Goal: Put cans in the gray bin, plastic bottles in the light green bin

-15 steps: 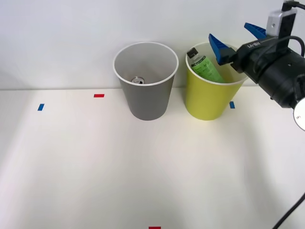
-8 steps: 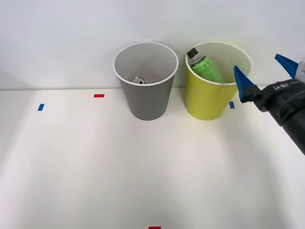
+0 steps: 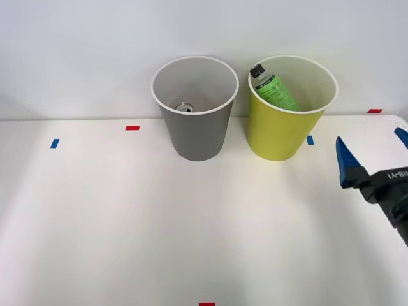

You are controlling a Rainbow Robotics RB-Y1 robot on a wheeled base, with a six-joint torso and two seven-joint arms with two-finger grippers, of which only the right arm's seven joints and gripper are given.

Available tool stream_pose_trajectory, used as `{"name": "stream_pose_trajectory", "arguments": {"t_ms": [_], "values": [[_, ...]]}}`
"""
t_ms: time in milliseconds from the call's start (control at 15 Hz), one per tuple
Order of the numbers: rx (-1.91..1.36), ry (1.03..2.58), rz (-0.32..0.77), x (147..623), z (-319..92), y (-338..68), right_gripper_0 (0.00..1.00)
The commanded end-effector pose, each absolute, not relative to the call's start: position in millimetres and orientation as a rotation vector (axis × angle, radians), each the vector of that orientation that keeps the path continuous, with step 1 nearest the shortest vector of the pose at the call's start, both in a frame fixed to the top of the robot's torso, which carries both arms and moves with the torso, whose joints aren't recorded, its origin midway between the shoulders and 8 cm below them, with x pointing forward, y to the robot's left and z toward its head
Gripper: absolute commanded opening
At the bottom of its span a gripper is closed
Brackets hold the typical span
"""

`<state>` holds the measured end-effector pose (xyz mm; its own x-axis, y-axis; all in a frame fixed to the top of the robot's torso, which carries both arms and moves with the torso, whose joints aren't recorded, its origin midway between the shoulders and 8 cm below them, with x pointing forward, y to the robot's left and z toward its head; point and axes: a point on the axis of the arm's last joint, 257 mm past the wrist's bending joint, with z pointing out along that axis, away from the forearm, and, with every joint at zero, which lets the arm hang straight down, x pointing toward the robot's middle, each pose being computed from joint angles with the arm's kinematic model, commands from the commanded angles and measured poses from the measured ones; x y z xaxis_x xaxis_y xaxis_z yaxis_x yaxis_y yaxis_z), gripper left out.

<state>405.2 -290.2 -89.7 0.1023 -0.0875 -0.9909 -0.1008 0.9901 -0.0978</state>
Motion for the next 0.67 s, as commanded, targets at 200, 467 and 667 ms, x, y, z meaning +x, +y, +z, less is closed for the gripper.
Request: {"name": "stream_pose_trajectory", "arguments": {"t_ms": [200,467,667], "values": [[-0.094,1.567,-0.014,382,-131,-304,1.00],[-0.033,1.615,-0.049,367,-154,-313,1.00],[0.001,1.633,-0.091,360,-165,-316,1.00]]}}
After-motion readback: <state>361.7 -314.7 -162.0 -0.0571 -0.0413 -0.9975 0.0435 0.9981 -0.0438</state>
